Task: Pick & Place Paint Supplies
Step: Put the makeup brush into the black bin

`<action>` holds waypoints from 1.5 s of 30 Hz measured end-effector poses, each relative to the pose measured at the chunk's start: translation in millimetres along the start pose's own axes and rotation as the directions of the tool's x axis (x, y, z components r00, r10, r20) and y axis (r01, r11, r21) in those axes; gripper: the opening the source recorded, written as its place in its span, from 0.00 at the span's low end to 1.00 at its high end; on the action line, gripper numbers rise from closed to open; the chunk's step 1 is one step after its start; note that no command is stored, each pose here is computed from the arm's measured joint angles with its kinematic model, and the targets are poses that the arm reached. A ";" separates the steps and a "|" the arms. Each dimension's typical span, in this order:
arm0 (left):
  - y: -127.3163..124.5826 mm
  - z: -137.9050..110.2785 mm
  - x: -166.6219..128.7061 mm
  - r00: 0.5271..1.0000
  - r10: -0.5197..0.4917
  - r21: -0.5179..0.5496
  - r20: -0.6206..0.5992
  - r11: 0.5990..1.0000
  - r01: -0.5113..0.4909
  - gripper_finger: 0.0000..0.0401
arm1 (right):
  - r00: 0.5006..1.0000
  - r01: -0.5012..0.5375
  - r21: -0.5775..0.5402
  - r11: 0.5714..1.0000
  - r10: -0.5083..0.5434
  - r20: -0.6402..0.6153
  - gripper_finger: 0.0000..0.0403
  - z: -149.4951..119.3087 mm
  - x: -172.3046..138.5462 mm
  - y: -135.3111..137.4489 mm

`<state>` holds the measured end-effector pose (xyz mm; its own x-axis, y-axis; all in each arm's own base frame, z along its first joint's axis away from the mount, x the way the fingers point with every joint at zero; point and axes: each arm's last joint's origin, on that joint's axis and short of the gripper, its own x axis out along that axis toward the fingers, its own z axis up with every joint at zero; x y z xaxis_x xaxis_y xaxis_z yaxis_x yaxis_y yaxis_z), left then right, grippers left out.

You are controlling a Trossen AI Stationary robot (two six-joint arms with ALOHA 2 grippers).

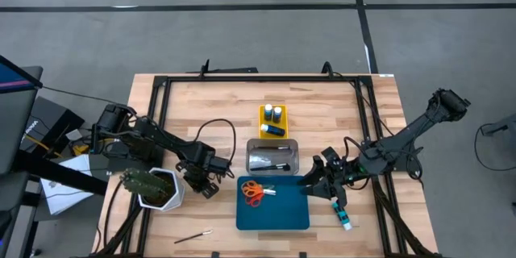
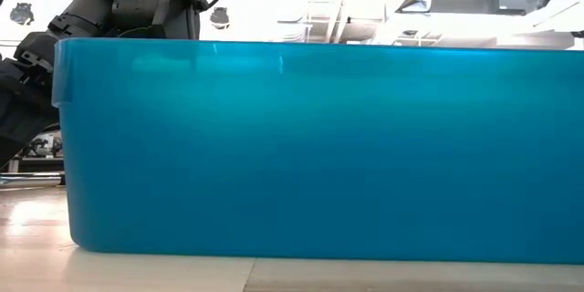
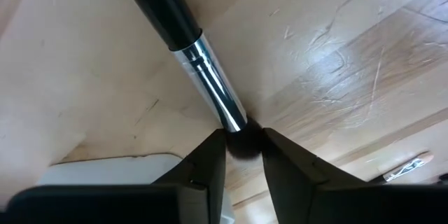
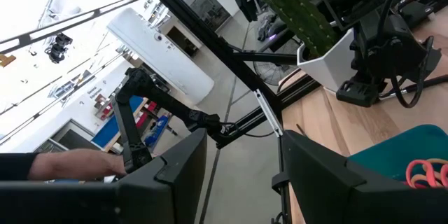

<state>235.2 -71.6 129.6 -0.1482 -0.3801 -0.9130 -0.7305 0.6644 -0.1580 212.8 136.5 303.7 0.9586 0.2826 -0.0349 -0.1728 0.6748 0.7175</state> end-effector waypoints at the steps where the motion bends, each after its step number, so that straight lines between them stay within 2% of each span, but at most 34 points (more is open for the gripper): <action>1: 0.0 0.0 0.0 1.000 0.000 0.000 0.000 1.000 0.000 0.20 | 1.000 0.000 0.000 1.000 0.000 0.000 0.46 0.0 0.0 0.0; 16: 0.0 -0.1 -0.2 1.000 -0.001 0.005 0.000 1.000 0.001 0.01 | 1.000 0.000 0.000 1.000 0.000 0.000 0.46 0.0 0.0 0.0; 26: 0.0 0.0 -0.3 1.000 -0.001 0.016 0.000 1.000 0.001 0.00 | 1.000 0.000 0.000 1.000 0.000 0.000 0.46 0.0 0.0 0.0; 38: -0.3 0.2 -1.1 1.000 0.006 0.159 0.018 0.987 -0.009 0.00 | 1.000 0.000 0.001 1.000 0.000 0.000 0.46 0.1 0.0 -0.1; 45: 0.4 -5.1 -16.1 0.994 0.002 0.210 0.113 0.977 -0.026 0.00 | 1.000 0.002 0.000 1.000 -0.002 0.000 0.46 0.0 0.1 -0.2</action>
<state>233.9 -68.5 146.1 -0.0735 -0.3039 -0.9499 -0.5699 0.7944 -0.2100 212.9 136.4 303.6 0.9588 0.2818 -0.0363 -0.1713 0.6753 0.7174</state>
